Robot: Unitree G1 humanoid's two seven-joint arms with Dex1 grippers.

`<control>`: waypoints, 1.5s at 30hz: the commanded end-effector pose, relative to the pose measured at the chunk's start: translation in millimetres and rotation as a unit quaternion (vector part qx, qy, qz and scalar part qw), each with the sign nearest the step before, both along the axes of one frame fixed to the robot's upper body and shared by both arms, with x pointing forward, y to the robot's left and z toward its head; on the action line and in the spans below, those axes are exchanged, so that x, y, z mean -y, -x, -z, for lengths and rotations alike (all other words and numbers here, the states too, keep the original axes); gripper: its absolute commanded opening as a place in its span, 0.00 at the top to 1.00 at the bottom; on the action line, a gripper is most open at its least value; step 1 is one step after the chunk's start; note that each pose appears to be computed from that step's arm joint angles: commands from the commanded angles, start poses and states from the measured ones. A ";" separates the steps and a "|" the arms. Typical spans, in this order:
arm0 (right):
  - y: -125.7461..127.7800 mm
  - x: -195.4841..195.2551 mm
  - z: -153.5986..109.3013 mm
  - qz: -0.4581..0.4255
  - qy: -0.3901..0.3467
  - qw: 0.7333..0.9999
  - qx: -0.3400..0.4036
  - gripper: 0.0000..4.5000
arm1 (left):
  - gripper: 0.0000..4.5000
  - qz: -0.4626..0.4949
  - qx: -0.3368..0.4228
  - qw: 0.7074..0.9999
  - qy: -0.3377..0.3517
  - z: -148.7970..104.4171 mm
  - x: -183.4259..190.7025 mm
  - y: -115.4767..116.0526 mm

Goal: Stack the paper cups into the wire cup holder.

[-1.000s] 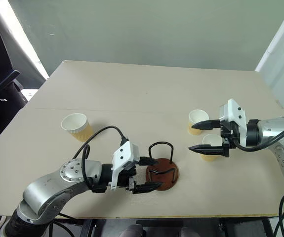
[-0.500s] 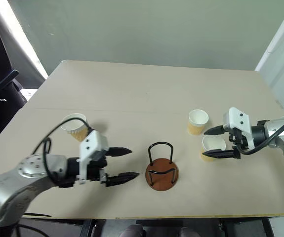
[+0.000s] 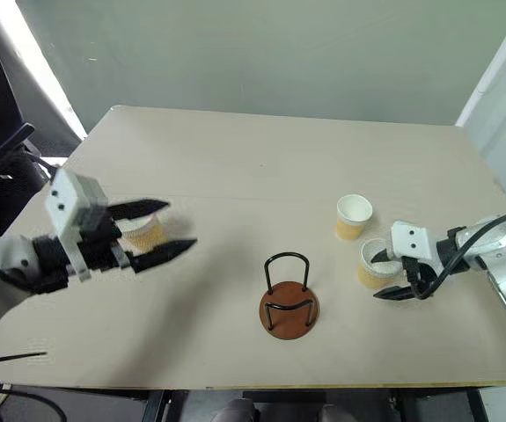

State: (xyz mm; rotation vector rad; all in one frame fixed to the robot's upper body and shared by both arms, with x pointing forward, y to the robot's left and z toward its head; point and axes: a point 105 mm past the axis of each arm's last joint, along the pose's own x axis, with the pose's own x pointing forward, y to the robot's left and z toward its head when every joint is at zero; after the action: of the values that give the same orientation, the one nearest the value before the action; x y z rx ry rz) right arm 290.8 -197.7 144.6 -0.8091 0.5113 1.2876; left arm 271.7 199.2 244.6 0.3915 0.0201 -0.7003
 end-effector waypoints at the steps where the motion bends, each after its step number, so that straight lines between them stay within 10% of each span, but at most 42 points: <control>1: -4.8 -3.9 -8.6 -0.014 0.004 1.000 0.023 0.43 | 0.00 0.025 0.019 0.999 0.007 -10.0 10.5 6.3; 8: -7.7 -6.2 -14.2 -0.026 0.005 0.999 0.034 0.99 | 0.00 0.057 0.000 0.998 0.021 -10.0 24.8 15.9; 24: 21.0 -62.8 -173.9 -0.148 -0.222 0.952 0.149 0.99 | 0.00 0.070 -0.011 0.997 0.008 -9.8 25.8 13.1; 45: 66.3 -120.6 -111.7 -0.240 -0.218 0.946 -0.005 0.99 | 0.00 0.082 -0.039 0.996 0.002 3.8 32.9 19.7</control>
State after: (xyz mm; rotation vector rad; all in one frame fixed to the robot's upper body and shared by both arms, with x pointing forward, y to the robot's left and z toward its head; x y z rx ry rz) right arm 231.6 -79.2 253.1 -0.5299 0.0393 1.7537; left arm 256.4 170.6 233.1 0.3358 0.0964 -0.8616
